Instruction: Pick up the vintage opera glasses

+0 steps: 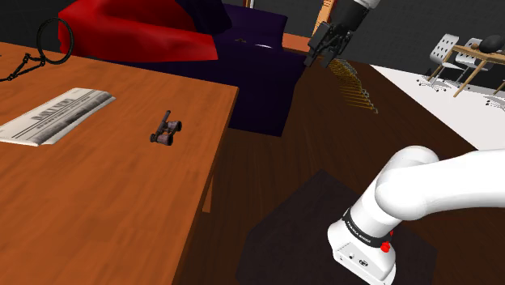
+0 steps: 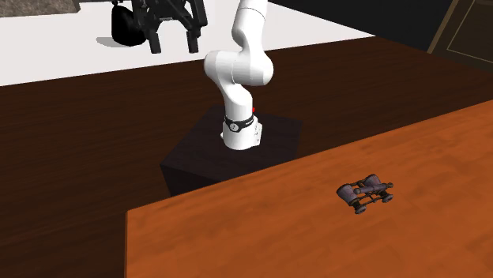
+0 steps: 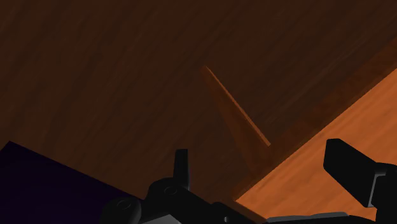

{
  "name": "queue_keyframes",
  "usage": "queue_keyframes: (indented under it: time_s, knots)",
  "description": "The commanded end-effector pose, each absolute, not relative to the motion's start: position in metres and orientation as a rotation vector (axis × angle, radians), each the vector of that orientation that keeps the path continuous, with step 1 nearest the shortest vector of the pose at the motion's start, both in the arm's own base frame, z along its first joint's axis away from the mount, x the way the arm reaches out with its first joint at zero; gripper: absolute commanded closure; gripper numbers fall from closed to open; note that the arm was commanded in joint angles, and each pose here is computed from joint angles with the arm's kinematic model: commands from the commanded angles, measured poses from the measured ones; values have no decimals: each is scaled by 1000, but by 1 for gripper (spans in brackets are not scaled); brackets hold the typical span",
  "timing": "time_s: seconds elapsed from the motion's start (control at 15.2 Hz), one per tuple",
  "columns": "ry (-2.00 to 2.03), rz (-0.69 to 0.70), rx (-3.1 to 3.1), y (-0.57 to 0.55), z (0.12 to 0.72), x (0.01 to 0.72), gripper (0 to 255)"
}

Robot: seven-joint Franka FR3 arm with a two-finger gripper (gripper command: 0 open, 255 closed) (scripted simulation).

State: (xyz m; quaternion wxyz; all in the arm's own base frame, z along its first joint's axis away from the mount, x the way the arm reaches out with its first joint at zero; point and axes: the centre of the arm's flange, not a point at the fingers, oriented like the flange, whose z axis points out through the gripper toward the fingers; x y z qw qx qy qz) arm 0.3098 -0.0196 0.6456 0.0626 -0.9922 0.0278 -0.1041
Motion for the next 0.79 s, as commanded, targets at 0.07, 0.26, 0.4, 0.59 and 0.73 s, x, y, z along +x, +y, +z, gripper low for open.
queue_keyframes:
  time_s: [0.07, 0.26, 0.4, 0.59, 0.73]
  knots:
    - [81, -310, -3007, -6, 644, 315, 0]
    - [73, -295, -3030, 34, 639, 330, 0]
    - [67, -285, -3046, 60, 635, 340, 0]
    - [59, -270, -3070, 100, 628, 355, 0]
    - [53, -259, -3086, 127, 623, 365, 0]
